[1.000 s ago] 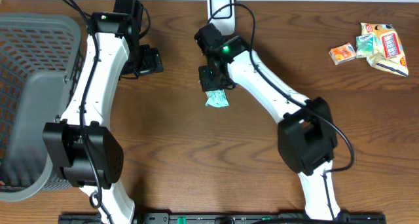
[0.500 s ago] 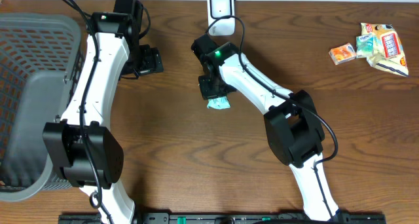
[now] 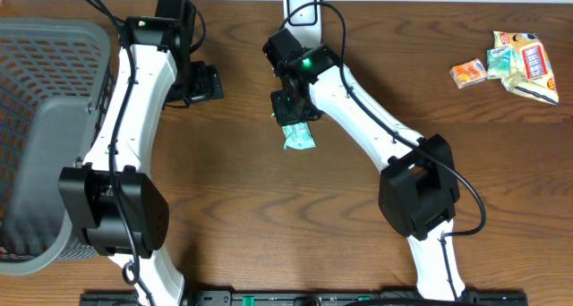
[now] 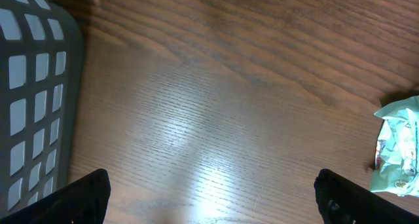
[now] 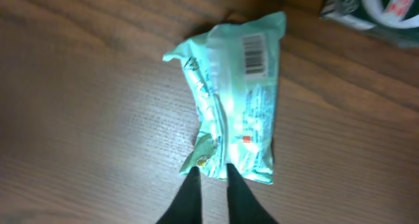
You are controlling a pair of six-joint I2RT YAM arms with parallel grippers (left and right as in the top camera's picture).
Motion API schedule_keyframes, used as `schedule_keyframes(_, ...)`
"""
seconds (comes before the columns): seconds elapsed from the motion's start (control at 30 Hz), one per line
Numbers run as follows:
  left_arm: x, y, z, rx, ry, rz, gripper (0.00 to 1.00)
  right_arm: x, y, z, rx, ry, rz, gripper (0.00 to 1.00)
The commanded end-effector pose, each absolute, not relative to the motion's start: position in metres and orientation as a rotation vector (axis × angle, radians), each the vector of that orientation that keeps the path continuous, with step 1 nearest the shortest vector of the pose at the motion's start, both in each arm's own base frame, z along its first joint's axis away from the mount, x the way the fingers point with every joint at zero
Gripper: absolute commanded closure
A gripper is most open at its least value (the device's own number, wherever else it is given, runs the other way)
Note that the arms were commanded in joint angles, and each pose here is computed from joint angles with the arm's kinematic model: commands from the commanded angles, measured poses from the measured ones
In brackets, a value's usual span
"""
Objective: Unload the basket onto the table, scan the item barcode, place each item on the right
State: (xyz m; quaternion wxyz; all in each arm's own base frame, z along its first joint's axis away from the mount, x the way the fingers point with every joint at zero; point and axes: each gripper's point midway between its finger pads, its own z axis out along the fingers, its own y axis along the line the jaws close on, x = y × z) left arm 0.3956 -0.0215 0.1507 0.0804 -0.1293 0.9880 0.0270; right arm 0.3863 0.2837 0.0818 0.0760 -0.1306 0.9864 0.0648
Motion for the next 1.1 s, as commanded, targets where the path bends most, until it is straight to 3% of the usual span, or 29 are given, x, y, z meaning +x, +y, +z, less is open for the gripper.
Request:
schedule_keyframes(0.0, 0.393, -0.018, 0.149, -0.368, 2.965, 0.106, 0.02, 0.363, 0.296, 0.069, -0.475, 2.996, 0.218, 0.89)
schedule_keyframes(0.3, 0.393, -0.018, 0.149, -0.368, 2.965, 0.106, 0.02, 0.342, 0.298, 0.028, -0.562, 3.003, 0.139, 0.95)
schedule_keyframes(0.37, 0.393, -0.018, 0.149, -0.368, 2.965, 0.106, 0.02, 0.341, 0.280, 0.021, -0.555, 3.006, 0.005, 0.99)
schedule_keyframes(0.6, 0.393, -0.018, 0.149, -0.368, 2.965, 0.106, 0.02, 0.354, 0.220, 0.033, -0.358, 3.012, -0.346, 0.99)
schedule_keyframes(0.87, 0.393, -0.018, 0.149, -0.368, 2.965, 0.106, 0.02, 0.361, 0.210, 0.057, -0.268, 3.037, -0.248, 0.99)
schedule_keyframes(1.03, 0.393, -0.018, 0.149, -0.368, 2.965, 0.106, 0.02, 0.367, 0.232, 0.075, -0.263, 3.052, 0.120, 0.98)
schedule_keyframes(1.07, 0.393, -0.018, 0.149, -0.368, 2.965, 0.106, 0.02, 0.368, 0.239, 0.078, -0.293, 3.052, 0.221, 0.94)
